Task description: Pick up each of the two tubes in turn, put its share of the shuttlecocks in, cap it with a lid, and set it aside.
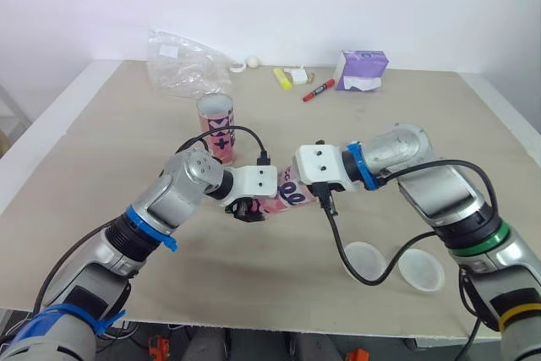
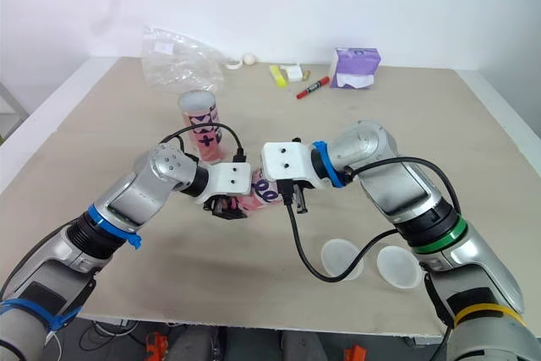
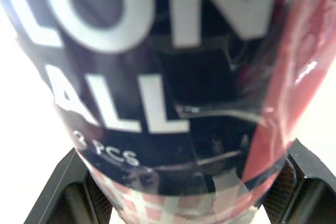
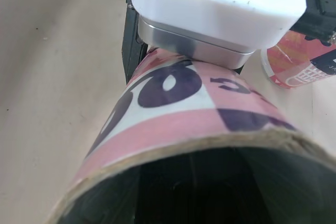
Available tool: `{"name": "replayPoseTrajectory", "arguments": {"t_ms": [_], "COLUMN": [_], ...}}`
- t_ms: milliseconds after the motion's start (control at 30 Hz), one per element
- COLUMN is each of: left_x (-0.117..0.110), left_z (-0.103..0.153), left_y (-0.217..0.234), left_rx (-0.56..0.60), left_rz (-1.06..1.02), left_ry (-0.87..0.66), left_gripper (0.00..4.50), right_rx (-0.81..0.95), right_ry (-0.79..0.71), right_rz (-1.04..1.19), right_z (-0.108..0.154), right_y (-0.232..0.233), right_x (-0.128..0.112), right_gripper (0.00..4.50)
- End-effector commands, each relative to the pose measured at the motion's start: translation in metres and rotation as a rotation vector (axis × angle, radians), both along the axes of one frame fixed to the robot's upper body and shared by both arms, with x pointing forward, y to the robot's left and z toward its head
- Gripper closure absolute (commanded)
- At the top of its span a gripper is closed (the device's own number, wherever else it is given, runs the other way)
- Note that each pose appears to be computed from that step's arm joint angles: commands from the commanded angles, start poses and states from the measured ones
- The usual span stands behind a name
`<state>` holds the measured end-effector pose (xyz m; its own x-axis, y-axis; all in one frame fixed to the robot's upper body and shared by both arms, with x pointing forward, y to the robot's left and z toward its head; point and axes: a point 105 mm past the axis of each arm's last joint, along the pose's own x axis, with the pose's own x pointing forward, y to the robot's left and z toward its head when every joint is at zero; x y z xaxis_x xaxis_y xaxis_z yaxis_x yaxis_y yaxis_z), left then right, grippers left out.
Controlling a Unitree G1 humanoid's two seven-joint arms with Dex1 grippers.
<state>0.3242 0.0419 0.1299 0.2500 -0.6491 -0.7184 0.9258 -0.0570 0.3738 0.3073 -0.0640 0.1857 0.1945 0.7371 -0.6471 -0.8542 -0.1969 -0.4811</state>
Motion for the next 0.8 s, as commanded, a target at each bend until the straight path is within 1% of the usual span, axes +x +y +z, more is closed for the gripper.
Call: {"name": "replayPoseTrajectory", "arguments": {"t_ms": [33,67,200,367,433,467,500,667,767,800], "left_x": [-0.005,-0.005,-0.004,-0.005,-0.005,-0.005,-0.005,-0.005,-0.006,-0.006], "left_z": [0.000,0.000,-0.001,-0.002,-0.003,-0.004,-0.004,-0.006,-0.007,-0.008], "left_y": [-0.013,-0.013,-0.012,-0.011,-0.011,-0.011,-0.011,-0.010,-0.011,-0.011], "left_rx": [-0.021,-0.020,-0.018,-0.016,-0.013,-0.013,-0.013,-0.017,-0.019,-0.020], "left_rz": [-0.035,-0.034,-0.032,-0.037,-0.040,-0.041,-0.042,-0.046,-0.048,-0.049], "left_ry": [-0.018,-0.018,-0.016,-0.011,-0.009,-0.008,-0.008,-0.005,0.000,0.001], "left_gripper": [1.29,1.29,1.29,1.29,1.29,1.29,1.29,1.29,1.29,1.29], "right_rx": [-0.001,0.004,0.110,0.191,0.281,0.302,0.311,0.242,0.151,0.128], "right_ry": [0.000,-0.010,-0.014,0.005,0.027,0.034,0.038,0.100,0.132,0.137], "right_rz": [0.007,-0.004,-0.088,-0.168,-0.282,-0.335,-0.367,-0.507,-0.558,-0.562], "right_z": [0.012,0.019,0.059,0.085,0.098,0.099,0.098,0.052,0.020,0.013], "right_y": [-0.006,-0.010,-0.037,-0.066,-0.096,-0.109,-0.116,-0.145,-0.158,-0.160], "right_x": [-0.001,-0.001,-0.009,-0.024,-0.028,-0.030,-0.032,-0.043,-0.051,-0.053], "right_gripper": [4.45,4.45,4.45,4.45,4.45,4.45,4.45,4.45,4.45,4.45]}}
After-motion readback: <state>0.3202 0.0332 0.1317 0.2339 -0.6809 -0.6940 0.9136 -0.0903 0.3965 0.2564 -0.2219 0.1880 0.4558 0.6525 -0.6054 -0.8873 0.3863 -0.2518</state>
